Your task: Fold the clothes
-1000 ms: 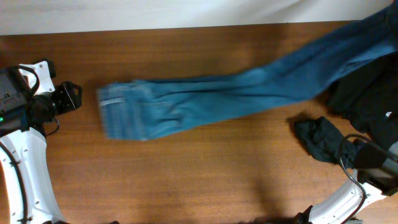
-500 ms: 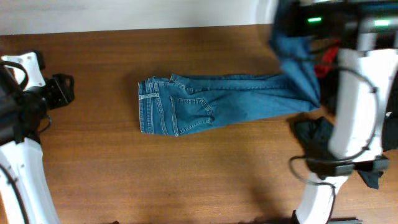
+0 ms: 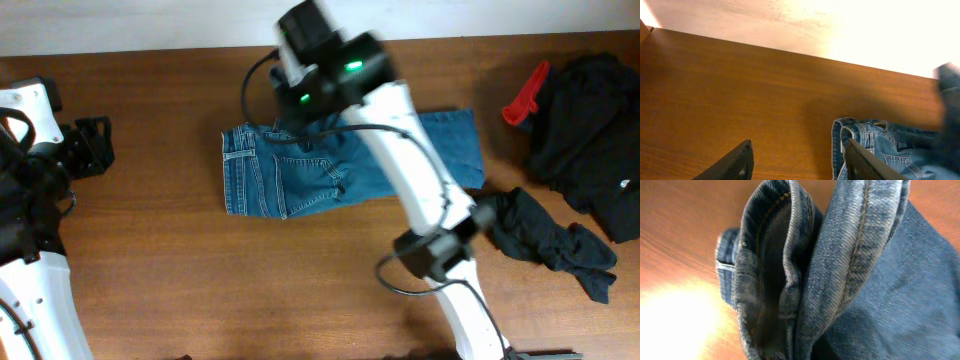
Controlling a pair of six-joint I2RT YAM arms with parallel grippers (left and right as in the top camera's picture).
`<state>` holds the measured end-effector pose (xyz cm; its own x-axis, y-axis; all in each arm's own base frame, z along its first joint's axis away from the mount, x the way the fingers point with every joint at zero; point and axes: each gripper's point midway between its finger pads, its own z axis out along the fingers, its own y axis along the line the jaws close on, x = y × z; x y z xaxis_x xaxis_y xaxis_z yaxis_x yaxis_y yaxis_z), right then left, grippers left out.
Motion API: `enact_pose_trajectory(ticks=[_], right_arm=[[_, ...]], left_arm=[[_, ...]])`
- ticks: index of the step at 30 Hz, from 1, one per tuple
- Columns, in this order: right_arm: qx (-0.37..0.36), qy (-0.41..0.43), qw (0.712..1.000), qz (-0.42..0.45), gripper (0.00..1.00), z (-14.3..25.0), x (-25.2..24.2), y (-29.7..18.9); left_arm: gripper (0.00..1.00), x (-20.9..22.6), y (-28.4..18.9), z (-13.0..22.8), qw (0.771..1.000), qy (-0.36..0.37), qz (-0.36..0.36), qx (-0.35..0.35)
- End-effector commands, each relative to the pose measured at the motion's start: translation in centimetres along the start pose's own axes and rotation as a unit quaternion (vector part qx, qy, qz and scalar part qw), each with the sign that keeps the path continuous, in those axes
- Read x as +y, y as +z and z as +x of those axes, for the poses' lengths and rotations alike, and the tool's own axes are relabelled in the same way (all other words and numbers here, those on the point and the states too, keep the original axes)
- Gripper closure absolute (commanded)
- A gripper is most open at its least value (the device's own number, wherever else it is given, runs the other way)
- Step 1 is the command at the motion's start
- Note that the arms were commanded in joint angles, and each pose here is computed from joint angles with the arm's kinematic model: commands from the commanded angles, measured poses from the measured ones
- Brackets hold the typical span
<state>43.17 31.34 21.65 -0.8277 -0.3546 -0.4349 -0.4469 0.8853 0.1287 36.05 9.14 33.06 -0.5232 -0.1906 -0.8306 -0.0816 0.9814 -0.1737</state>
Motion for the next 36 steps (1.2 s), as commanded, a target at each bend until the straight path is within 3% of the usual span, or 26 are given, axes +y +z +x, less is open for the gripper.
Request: enact_pose_trajectory(ticks=[1,4,5,7,10,14,21,23,24,26,27,30,32,36], right_arm=[[0.037,-0.004,0.999,-0.013,0.96,1.6,3.1,4.6],[0.069,-0.024,0.996,-0.041,0.96,3.4,6.1,7.3],[0.076,-0.029,0.996,-0.041,0.90,3.8,6.7,7.8],[0.083,-0.045,0.995,-0.042,0.61,4.5,7.7,8.2],[0.074,-0.057,0.996,-0.006,0.42,4.5,7.3,7.9],[0.049,-0.028,0.998,0.035,0.34,3.1,4.4,5.0],[-0.010,0.073,0.997,0.018,0.32,-0.2,-2.5,-2.1],[-0.021,0.078,0.997,0.004,0.34,-0.7,-3.9,-3.6],[-0.028,0.091,0.995,0.008,0.43,-0.9,-5.3,-4.4],[-0.035,0.117,0.992,0.020,0.70,-1.0,-8.0,-5.5],[-0.037,0.135,0.990,0.016,0.75,-1.0,-9.0,-5.9],[-0.032,0.153,0.987,-0.031,0.76,-1.0,-9.3,-6.3],[-0.022,0.162,0.986,-0.019,0.95,-0.4,-10.3,-6.2],[-0.027,0.173,0.984,0.015,0.96,-0.3,-12.4,-6.6]], left_arm=[[0.42,-0.5,-1.0,-0.9,1.000,0.006,0.003,-0.016],[0.42,-0.5,-1.0,-0.9,1.000,0.006,0.003,-0.016],[0.42,-0.5,-1.0,-0.9,1.000,0.006,0.003,-0.016],[0.42,-0.5,-1.0,-0.9,1.000,0.005,0.003,-0.015],[0.41,-0.5,-1.0,-0.7,1.000,0.004,0.003,-0.011],[0.41,-0.5,-1.0,-0.6,1.000,0.003,0.003,-0.009],[0.41,-1.8,-0.3,-0.3,1.000,0.008,0.027,-0.002],[0.42,-2.5,0.2,-0.1,0.999,0.012,0.037,0.005],[0.49,-3.0,0.5,0.0,0.999,0.016,0.044,0.008],[0.80,-4.4,1.3,0.3,0.998,0.025,0.061,0.017],[0.87,-5.2,1.8,0.6,0.997,0.030,0.071,0.024],[0.92,-7.7,3.6,1.6,0.992,0.053,0.103,0.047],[0.94,-9.5,4.9,2.2,0.989,0.065,0.124,0.057],[0.99,-14.6,8.0,4.3,0.975,0.104,0.178,0.085]])
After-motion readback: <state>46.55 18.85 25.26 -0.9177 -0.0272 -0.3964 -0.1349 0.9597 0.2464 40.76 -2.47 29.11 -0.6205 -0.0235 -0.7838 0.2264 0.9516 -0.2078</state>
